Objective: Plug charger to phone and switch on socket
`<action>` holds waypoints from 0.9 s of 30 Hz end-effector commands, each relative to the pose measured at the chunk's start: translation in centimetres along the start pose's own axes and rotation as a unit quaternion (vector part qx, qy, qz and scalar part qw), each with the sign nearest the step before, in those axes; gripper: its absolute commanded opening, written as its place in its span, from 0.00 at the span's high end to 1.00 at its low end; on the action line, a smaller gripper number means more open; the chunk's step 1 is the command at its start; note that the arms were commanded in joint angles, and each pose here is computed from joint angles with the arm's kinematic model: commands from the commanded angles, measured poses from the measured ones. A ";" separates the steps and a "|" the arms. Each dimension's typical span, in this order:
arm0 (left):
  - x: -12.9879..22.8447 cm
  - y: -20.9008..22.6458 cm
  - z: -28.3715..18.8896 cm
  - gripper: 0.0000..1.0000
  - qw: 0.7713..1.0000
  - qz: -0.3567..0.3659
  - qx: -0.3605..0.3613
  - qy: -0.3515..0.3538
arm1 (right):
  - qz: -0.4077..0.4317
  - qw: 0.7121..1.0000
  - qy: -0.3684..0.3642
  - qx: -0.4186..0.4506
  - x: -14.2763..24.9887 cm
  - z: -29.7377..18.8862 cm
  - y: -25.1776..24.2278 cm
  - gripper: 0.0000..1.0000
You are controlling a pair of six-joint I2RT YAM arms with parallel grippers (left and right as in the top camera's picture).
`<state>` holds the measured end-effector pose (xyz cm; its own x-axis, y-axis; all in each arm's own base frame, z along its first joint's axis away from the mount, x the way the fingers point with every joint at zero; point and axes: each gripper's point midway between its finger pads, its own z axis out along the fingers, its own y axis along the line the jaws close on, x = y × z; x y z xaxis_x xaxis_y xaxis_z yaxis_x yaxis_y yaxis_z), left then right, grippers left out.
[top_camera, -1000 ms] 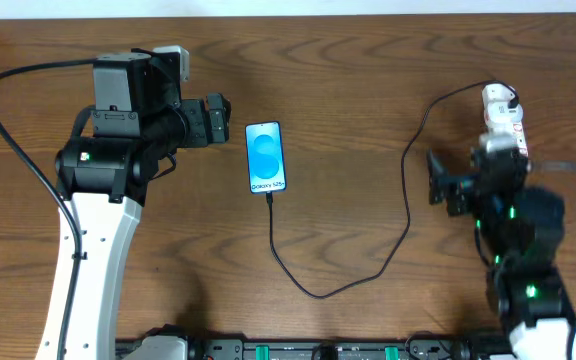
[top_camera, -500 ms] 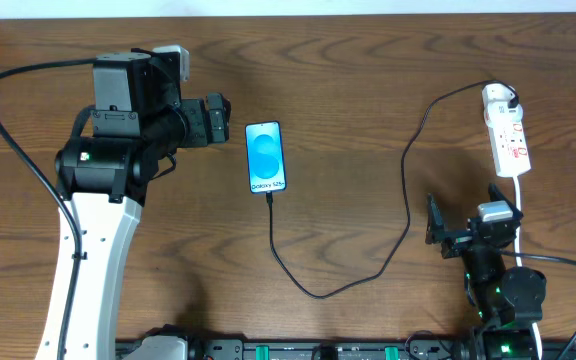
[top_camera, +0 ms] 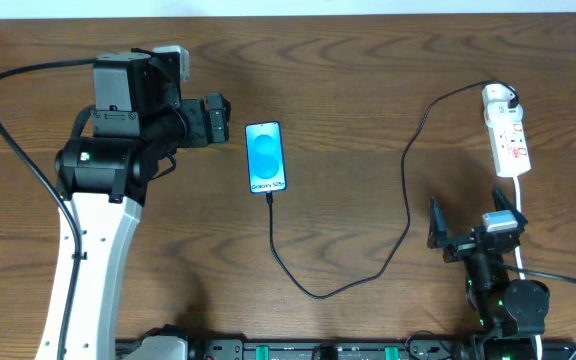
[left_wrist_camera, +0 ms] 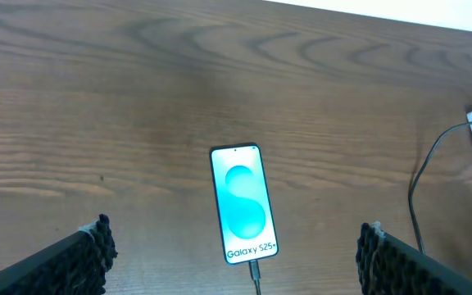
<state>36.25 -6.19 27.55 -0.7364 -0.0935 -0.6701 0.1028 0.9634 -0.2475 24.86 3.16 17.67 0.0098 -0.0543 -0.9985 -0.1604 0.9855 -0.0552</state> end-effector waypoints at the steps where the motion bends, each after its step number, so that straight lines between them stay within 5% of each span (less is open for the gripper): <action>1: -0.2 0.1 -0.2 0.05 1.000 -0.003 -0.002 -0.004 | 0.005 1.000 -0.009 0.008 -0.3 -0.4 -0.3 0.01; 27: -0.2 0.1 -0.2 0.05 1.000 -0.003 -0.002 -0.004 | 0.010 0.999 0.034 0.006 1.8 -0.5 -0.1 0.01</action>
<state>36.25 -6.19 27.55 -0.7364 -0.0935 -0.6701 0.1028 0.9634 -0.2475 24.44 3.08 15.88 -0.0592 -0.0578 -0.9966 -0.1605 0.9859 -0.0477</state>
